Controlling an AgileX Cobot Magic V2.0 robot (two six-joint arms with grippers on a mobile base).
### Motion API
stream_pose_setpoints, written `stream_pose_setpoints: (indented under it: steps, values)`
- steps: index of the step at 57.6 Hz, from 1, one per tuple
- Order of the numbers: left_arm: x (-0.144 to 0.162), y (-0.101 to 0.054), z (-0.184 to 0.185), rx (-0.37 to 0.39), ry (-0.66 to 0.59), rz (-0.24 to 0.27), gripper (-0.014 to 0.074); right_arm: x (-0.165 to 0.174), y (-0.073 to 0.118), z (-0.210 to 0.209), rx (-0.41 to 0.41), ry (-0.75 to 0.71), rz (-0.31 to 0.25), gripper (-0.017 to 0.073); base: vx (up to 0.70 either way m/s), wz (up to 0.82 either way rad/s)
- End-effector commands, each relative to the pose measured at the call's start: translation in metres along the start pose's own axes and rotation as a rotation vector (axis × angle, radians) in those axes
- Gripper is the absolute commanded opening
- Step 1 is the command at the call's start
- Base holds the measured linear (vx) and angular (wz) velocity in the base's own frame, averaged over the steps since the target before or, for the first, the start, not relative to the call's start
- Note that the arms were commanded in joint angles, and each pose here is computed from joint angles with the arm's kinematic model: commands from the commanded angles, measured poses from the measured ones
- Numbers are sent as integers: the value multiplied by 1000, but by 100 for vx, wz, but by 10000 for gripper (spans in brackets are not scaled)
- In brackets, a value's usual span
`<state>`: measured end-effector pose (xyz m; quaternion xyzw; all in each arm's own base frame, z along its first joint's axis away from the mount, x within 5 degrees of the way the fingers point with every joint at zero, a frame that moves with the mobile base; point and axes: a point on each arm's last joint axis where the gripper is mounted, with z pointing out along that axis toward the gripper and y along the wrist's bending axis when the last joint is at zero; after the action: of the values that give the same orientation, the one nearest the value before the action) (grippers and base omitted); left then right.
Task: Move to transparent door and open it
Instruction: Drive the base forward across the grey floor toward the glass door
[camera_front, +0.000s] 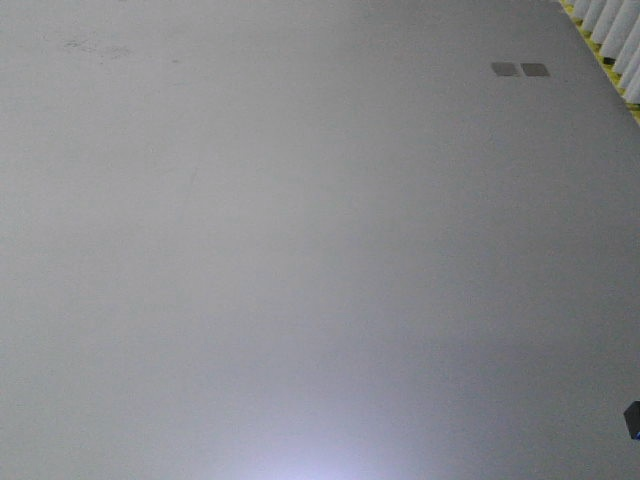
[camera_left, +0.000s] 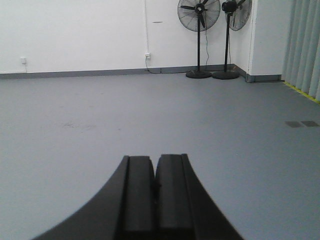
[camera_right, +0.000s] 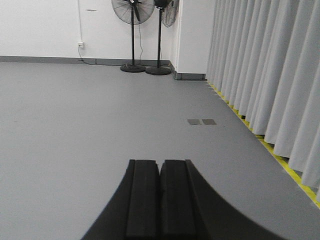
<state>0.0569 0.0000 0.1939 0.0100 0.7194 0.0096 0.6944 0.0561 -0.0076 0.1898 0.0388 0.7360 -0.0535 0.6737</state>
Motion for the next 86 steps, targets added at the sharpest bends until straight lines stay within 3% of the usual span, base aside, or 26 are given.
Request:
stream_pose_setpoints:
  steps: [1,86]
  values:
    - [-3,0,-1,-2,-81,-18,-6,-7,0,-1,5,-95,-11,-8,19,15]
    - [-3,0,-1,-2,-81,-18,-6,-7,0,-1,5,-95,-11,-8,30,-1]
